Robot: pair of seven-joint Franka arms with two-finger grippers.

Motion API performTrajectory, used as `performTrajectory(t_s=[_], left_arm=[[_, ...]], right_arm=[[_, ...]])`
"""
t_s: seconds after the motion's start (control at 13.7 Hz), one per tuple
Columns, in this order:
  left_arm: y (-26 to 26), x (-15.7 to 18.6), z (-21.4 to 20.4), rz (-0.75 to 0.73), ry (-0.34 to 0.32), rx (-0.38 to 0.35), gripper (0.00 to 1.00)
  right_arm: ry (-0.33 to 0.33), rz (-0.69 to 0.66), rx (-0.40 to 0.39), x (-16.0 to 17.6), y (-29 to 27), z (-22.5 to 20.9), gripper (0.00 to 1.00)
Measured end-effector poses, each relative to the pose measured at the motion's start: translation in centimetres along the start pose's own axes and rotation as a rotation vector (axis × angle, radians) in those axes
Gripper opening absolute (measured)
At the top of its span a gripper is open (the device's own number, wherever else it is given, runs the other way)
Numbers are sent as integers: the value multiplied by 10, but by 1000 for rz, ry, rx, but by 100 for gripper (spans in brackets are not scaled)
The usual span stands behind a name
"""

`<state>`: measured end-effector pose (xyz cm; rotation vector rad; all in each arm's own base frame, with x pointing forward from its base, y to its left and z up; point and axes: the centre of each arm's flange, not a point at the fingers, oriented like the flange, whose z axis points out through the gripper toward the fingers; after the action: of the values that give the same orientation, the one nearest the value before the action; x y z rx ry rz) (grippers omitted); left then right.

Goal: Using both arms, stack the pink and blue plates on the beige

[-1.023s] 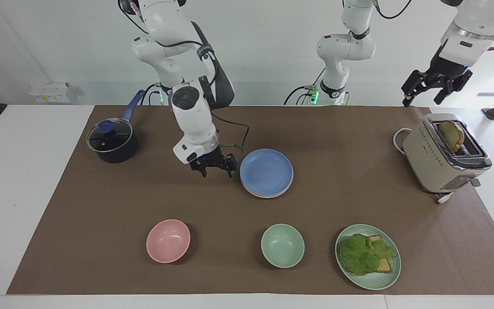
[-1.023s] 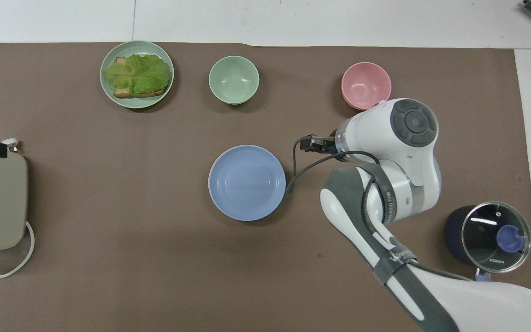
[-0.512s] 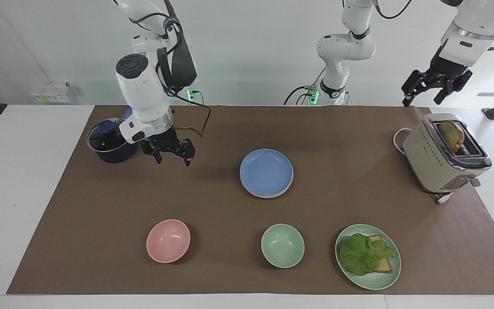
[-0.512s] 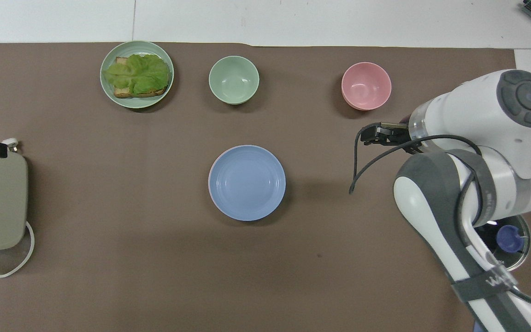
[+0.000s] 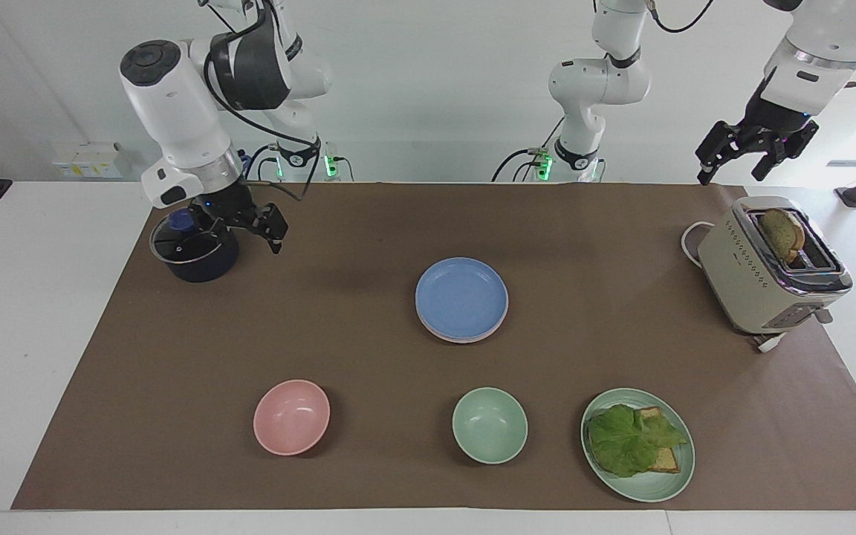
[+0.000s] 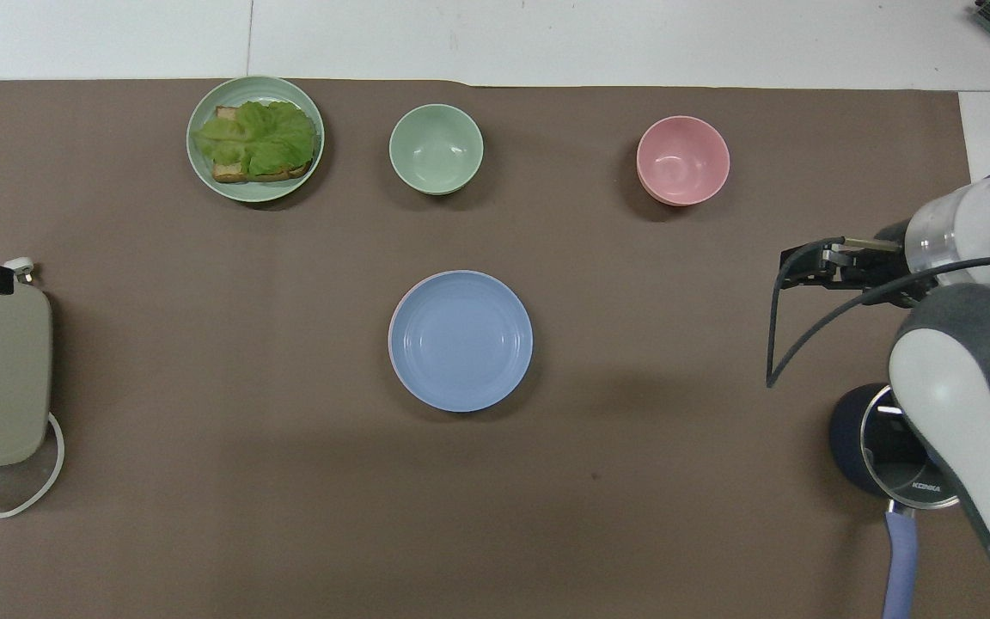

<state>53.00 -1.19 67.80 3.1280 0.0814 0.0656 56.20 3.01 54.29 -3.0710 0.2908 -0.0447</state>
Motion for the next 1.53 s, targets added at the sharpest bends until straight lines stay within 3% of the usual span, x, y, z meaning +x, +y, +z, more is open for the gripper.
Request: performTrajectory(t_s=[0.37, 0.66, 0.95, 1.53], left_arm=[[0, 0, 0, 0, 0, 0, 100], [0, 0, 0, 0, 0, 0, 100], [0, 0, 0, 0, 0, 0, 100], [0, 0, 0, 0, 0, 0, 100]], right_arm=[[26, -5, 4, -10, 38, -39, 100], [48, -66, -68, -17, 46, -85, 100], [47, -136, -74, -29, 46, -137, 100], [-13, -143, -79, -36, 46, -119, 100]])
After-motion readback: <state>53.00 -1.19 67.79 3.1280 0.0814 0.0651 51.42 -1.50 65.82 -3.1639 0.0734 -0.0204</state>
